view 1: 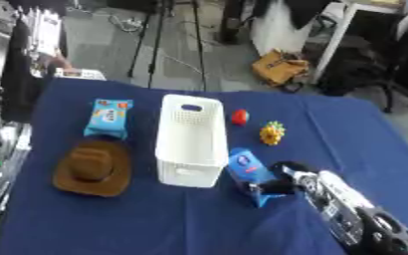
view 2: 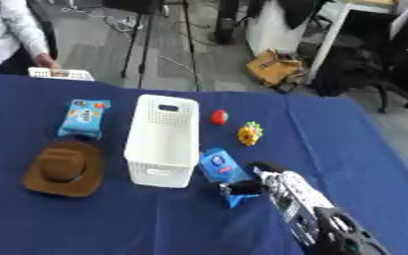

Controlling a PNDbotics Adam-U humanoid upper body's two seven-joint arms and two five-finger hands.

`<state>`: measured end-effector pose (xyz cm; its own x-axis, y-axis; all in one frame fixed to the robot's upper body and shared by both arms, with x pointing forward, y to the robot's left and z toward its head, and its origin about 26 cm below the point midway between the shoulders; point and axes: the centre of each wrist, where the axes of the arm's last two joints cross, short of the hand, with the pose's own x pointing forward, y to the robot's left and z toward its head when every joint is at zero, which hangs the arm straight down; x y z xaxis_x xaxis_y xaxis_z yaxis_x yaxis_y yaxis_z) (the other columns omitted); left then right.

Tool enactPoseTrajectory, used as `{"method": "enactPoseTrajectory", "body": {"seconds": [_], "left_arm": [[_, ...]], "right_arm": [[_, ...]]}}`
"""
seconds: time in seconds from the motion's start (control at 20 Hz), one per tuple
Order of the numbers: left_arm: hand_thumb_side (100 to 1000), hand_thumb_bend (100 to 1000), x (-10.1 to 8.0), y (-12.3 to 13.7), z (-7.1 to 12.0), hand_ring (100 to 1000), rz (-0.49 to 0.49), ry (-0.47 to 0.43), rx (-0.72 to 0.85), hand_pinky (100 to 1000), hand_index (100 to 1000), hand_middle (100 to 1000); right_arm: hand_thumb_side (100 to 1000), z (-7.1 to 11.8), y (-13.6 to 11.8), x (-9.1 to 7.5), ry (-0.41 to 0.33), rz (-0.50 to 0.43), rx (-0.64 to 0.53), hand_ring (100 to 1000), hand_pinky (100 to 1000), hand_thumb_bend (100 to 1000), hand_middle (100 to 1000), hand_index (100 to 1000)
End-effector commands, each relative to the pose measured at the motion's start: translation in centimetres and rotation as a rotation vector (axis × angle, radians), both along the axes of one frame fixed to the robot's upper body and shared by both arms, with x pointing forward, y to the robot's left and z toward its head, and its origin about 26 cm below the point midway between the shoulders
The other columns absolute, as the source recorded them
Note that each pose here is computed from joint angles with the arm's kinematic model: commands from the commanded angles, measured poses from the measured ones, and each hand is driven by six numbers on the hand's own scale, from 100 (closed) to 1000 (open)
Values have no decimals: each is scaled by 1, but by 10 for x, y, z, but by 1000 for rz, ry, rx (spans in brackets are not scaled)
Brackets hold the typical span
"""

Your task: Pick up objects on the table and place them in the box.

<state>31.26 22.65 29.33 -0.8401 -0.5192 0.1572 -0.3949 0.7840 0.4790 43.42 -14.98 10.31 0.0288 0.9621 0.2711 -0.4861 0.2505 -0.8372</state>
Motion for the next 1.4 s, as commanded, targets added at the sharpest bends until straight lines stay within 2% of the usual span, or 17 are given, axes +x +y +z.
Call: {"method": "enactPoseTrajectory", "body": {"seconds": [0.05,0.4,0.6,0.8,0.85,1.0,1.4], "left_arm": [[997,100,-4,-3,8,1000,-17,-32,3,1000,1000,936],[997,100,-4,-3,9,1000,-19,-33,0,1000,1000,935],[996,100,-4,-3,9,1000,-21,-33,-1,1000,1000,934],[998,100,-4,-3,8,1000,-21,-31,-1,1000,1000,935],[997,100,-4,-3,8,1000,-21,-30,-2,1000,1000,935],[995,100,-4,-3,8,1000,-22,-29,-1,1000,1000,934],[995,100,-4,-3,9,1000,-21,-31,-3,1000,1000,931]], "right_arm": [[769,10,-3,6,-20,-4,-6,1000,942,683,1000,1000],[739,4,-4,9,0,-26,-12,1000,940,695,1000,1000],[739,2,-3,10,0,-27,-18,1000,935,670,1000,1000],[726,3,-4,11,-29,-51,-33,1000,912,639,935,999],[723,4,-4,11,-37,-54,-39,993,909,646,821,982],[700,5,-3,10,-60,-51,-60,990,905,643,801,963],[668,2,-2,9,-64,-17,-142,987,897,584,746,925]]}}
